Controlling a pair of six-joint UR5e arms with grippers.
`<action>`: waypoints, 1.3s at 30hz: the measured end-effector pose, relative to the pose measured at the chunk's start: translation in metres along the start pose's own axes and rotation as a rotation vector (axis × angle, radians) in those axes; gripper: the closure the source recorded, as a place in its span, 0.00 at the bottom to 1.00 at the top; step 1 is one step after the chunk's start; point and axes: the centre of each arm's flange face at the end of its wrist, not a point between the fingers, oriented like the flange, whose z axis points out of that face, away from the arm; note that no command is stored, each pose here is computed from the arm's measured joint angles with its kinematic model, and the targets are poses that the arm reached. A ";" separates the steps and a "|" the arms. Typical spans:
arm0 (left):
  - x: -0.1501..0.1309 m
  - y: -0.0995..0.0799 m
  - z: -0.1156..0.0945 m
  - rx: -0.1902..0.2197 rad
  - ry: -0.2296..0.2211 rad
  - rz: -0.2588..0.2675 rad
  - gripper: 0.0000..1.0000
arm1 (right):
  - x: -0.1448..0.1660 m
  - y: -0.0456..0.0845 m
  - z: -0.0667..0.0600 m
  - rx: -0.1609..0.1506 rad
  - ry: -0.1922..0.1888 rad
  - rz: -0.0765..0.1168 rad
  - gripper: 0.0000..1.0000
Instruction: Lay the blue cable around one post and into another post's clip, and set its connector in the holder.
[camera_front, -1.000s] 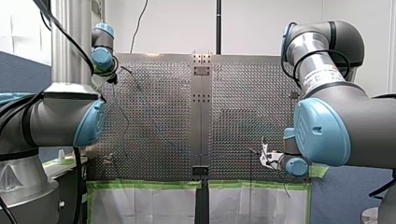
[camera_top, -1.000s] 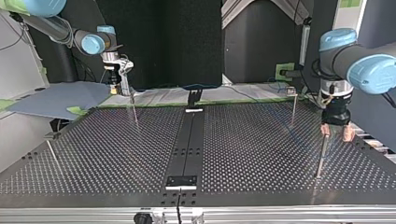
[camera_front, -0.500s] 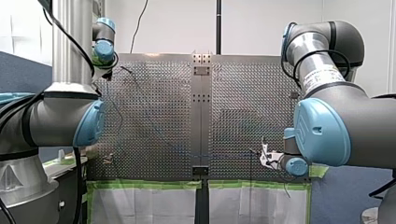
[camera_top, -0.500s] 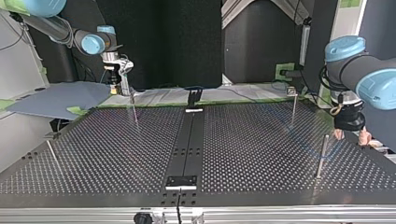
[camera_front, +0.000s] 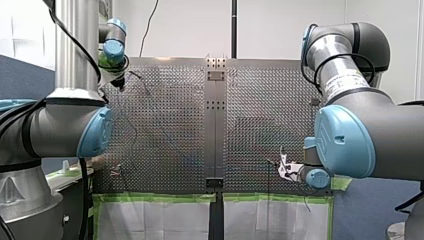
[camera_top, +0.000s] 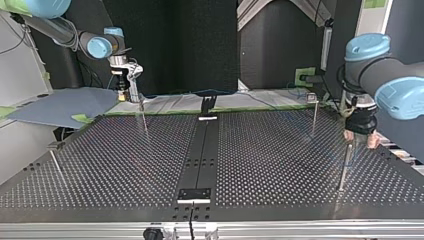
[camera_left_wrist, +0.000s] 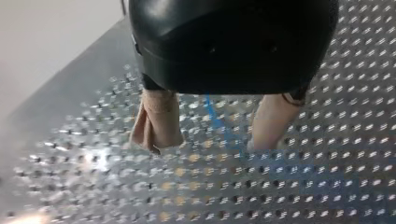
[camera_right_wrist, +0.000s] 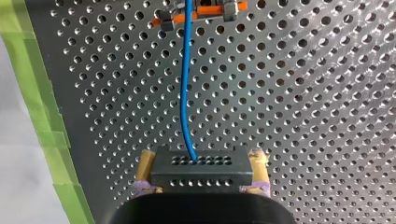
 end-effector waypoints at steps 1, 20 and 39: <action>0.001 -0.001 -0.001 0.000 0.010 -0.001 0.00 | 0.000 0.000 0.000 0.000 0.000 0.000 0.96; 0.012 0.005 -0.025 -0.098 0.149 -0.019 0.00 | 0.000 0.000 0.000 -0.001 -0.004 0.001 0.96; -0.043 -0.018 -0.077 -0.055 -0.101 0.097 0.00 | 0.000 0.000 0.000 -0.001 -0.005 -0.001 0.96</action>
